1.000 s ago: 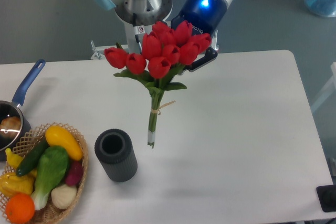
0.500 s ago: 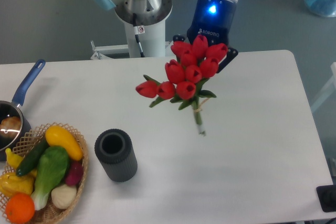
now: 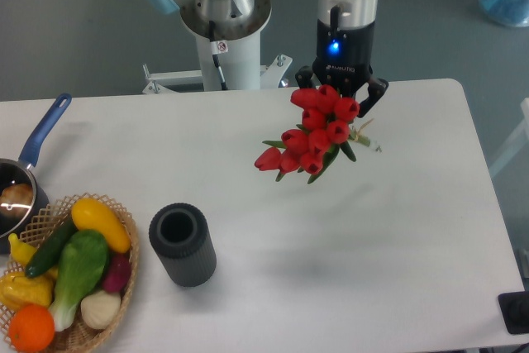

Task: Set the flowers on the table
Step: 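Tilt the bouquet blooms-down and lower it toward the table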

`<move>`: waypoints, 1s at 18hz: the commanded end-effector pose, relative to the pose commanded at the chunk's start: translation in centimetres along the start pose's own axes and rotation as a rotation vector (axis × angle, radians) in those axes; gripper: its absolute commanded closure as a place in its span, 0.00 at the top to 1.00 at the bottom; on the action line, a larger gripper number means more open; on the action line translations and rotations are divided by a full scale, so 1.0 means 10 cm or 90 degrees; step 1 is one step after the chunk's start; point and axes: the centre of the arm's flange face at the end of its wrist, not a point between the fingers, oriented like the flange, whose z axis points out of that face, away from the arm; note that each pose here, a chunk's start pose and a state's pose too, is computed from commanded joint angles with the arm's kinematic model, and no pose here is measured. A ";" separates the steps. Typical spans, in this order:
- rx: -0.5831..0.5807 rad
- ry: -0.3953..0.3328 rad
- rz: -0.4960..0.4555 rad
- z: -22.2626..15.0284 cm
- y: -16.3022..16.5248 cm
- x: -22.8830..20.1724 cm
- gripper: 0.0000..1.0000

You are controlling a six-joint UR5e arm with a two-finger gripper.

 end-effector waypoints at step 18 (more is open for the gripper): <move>-0.233 0.136 0.095 1.61 -0.27 0.26 0.26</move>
